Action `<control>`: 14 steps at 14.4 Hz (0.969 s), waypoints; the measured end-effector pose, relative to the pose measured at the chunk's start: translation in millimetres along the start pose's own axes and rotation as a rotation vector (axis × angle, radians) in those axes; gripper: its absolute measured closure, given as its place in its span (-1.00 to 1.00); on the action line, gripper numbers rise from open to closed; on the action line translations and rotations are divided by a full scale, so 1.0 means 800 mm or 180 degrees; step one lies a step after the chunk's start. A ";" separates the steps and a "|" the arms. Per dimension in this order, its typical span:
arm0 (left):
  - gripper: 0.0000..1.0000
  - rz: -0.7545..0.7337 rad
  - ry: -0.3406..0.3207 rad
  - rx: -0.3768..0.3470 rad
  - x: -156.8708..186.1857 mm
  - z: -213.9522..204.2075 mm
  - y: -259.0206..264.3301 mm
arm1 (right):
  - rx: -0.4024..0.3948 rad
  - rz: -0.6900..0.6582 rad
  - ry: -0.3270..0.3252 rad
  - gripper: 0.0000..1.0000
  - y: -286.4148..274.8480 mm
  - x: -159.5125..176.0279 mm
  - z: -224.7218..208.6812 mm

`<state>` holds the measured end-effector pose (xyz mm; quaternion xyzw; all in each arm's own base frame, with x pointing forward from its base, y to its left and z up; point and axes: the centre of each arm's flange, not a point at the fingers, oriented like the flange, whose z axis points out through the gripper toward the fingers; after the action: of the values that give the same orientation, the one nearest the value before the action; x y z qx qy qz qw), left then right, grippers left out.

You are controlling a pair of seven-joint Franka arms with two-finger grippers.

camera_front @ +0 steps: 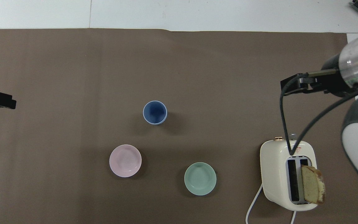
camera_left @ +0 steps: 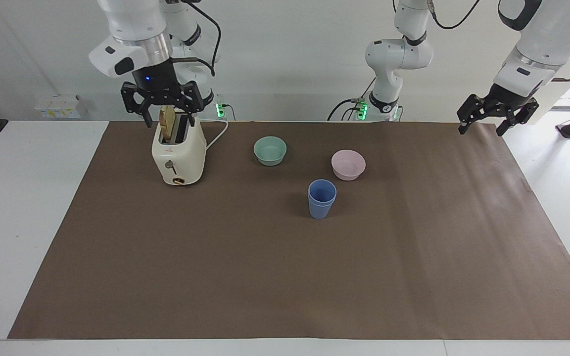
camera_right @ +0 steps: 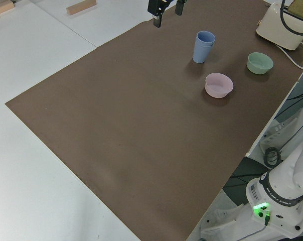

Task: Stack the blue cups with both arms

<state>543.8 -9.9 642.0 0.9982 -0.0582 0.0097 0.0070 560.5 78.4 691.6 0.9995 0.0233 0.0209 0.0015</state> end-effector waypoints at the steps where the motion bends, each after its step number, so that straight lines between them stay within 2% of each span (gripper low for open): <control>1: -1.00 0.0000 0.0000 0.0000 0.000 0.000 0.000 | 0.0065 0.0025 -0.0017 -1.00 0.024 -0.004 0.000; 3: -1.00 0.0000 0.0000 0.0000 0.000 0.000 0.000 | 0.0120 0.0084 -0.0057 -1.00 0.051 -0.010 0.013; 7: -1.00 0.0000 0.0000 0.0000 0.000 0.000 0.000 | 0.0109 0.0017 -0.0012 -1.00 0.031 -0.017 0.055; 11: -1.00 0.0000 0.0000 0.0000 0.000 0.000 0.000 | 0.0096 0.0004 0.0000 -1.00 0.025 -0.019 0.060; 14: -1.00 -0.0001 0.0005 0.0000 0.000 -0.001 0.000 | -0.0032 0.0019 -0.0016 -1.00 0.033 -0.018 0.065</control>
<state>543.8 -9.8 642.7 0.9982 -0.0581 0.0105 0.0069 549.3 51.0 639.4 0.9996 0.0203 0.0184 0.0066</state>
